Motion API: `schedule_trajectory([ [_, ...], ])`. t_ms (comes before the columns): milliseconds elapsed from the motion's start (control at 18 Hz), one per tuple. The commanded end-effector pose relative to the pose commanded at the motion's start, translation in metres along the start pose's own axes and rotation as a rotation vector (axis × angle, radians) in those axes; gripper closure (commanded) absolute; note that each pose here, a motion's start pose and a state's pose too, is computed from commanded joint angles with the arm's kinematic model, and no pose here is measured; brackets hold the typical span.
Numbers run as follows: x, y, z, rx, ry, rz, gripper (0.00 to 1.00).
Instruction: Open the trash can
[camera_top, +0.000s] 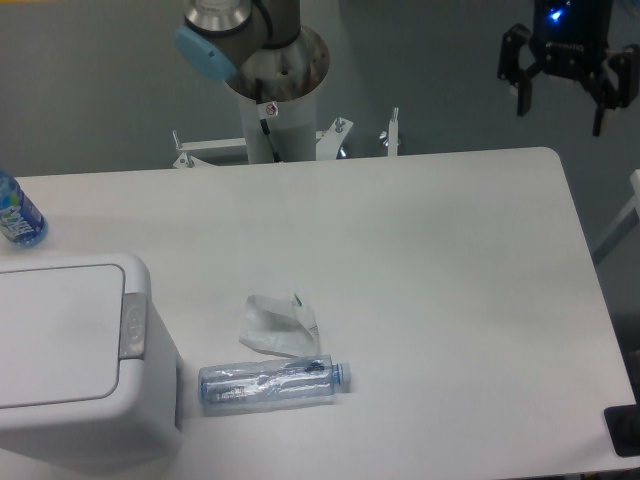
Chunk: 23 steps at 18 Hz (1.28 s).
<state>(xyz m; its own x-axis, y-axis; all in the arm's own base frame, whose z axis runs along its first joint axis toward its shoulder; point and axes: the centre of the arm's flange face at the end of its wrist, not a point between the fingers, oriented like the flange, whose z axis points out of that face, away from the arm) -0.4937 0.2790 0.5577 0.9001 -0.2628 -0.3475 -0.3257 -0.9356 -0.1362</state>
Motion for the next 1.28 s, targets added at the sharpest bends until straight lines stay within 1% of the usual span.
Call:
schedule_trajectory([
  [111, 0.0, -0.001, 0.0, 0.022, -0.001, -0.001, 0.0],
  [389, 0.001, -0.003, 0.001, 0.031, 0.002, -0.002, 0.0],
  [444, 0.001, -0.004, 0.003, 0.037, 0.005, -0.016, 0.0],
  [500, 0.001, -0.006, 0.003, 0.05, 0.006, -0.049, 0.0],
  [556, 0.002, -0.011, 0.003, 0.078, 0.009, -0.102, 0.0],
  [778, 0.005, -0.049, -0.004, 0.189, 0.034, -0.355, 0.0],
  [833, 0.005, -0.06, -0.01, 0.213, 0.036, -0.387, 0.0],
  [889, 0.007, -0.075, -0.012, 0.233, 0.044, -0.399, 0.0],
  [1000, 0.013, -0.098, -0.01, 0.241, 0.065, -0.436, 0.0],
  [1111, 0.018, -0.123, -0.011, 0.261, 0.073, -0.494, 0.0],
  [1222, 0.03, -0.154, -0.012, 0.291, 0.102, -0.549, 0.0],
  [1278, 0.034, -0.164, -0.014, 0.312, 0.115, -0.59, 0.0],
])
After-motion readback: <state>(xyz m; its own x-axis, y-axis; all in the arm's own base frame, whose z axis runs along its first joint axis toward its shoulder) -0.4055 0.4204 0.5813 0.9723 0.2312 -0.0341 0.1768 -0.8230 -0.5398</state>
